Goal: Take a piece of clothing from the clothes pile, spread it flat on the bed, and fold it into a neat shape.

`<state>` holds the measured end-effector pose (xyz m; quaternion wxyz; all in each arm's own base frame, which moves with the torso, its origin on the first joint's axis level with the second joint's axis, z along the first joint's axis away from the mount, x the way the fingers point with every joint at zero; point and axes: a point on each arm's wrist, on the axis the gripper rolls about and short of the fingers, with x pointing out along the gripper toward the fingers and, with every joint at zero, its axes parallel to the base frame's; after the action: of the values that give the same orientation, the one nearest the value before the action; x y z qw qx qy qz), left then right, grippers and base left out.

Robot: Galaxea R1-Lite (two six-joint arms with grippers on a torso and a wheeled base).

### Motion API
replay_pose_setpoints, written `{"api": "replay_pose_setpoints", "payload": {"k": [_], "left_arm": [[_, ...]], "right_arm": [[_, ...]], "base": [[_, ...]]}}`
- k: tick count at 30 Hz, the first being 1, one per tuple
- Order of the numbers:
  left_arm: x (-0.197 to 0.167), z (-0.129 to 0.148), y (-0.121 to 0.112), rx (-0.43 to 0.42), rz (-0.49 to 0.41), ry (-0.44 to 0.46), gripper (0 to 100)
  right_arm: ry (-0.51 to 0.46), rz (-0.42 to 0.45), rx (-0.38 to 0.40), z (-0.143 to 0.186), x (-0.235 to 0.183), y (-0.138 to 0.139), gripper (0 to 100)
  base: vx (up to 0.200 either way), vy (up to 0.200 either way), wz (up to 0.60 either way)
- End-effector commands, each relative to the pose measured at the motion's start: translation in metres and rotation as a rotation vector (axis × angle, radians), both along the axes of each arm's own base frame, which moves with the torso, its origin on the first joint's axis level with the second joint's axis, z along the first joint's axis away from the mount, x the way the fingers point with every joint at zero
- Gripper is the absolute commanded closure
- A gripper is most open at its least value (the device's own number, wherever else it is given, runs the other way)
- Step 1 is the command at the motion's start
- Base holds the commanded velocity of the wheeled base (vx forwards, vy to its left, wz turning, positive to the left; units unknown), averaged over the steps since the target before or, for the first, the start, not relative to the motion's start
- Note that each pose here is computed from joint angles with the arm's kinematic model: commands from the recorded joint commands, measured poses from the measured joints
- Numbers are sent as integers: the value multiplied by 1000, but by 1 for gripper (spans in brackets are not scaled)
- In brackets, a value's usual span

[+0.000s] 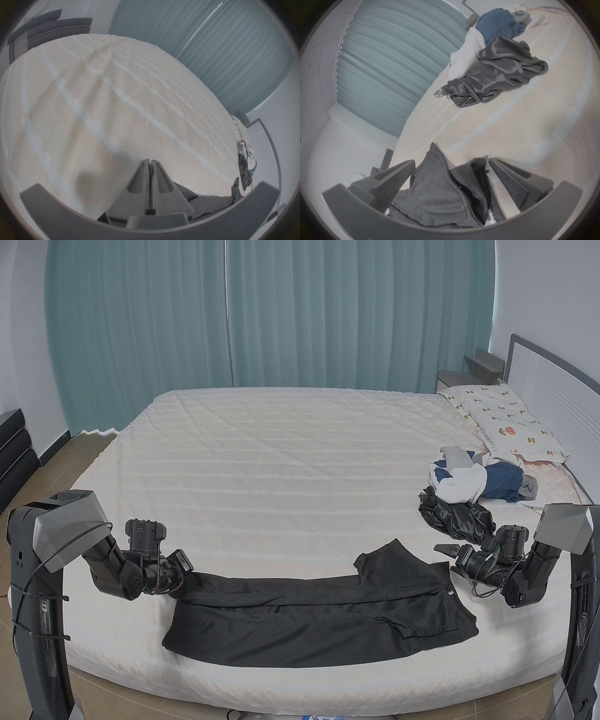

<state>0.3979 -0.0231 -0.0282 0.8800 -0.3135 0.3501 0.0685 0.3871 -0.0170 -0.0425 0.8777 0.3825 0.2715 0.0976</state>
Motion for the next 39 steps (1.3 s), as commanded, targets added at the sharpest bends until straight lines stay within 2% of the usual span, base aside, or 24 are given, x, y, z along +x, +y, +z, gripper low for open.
{"api": "replay_pose_setpoints", "payload": {"k": [1, 3, 11, 29, 30, 39], "left_arm": [[0, 1, 0, -15, 16, -4, 100], [-2, 1, 0, -25, 23, -1, 100], [-2, 1, 1, -25, 25, 0, 100], [-2, 1, 1, -25, 27, 0, 100], [-2, 1, 1, -25, 27, 0, 100], [-2, 2, 2, -37, 63, -1, 100]], "right_arm": [[5, 19, -31, 1, -9, 2, 0], [0, 41, -58, -1, -10, 5, 0], [-17, 58, -82, 1, -15, 10, 0], [-29, 72, -86, -12, -4, 14, 0], [-32, 72, -88, -11, -3, 14, 100], [-37, 47, -85, -12, 1, 5, 100]], "base": [[0, 0, 0], [0, 0, 0], [0, 0, 0], [0, 0, 0], [0, 0, 0], [0, 0, 0]]}}
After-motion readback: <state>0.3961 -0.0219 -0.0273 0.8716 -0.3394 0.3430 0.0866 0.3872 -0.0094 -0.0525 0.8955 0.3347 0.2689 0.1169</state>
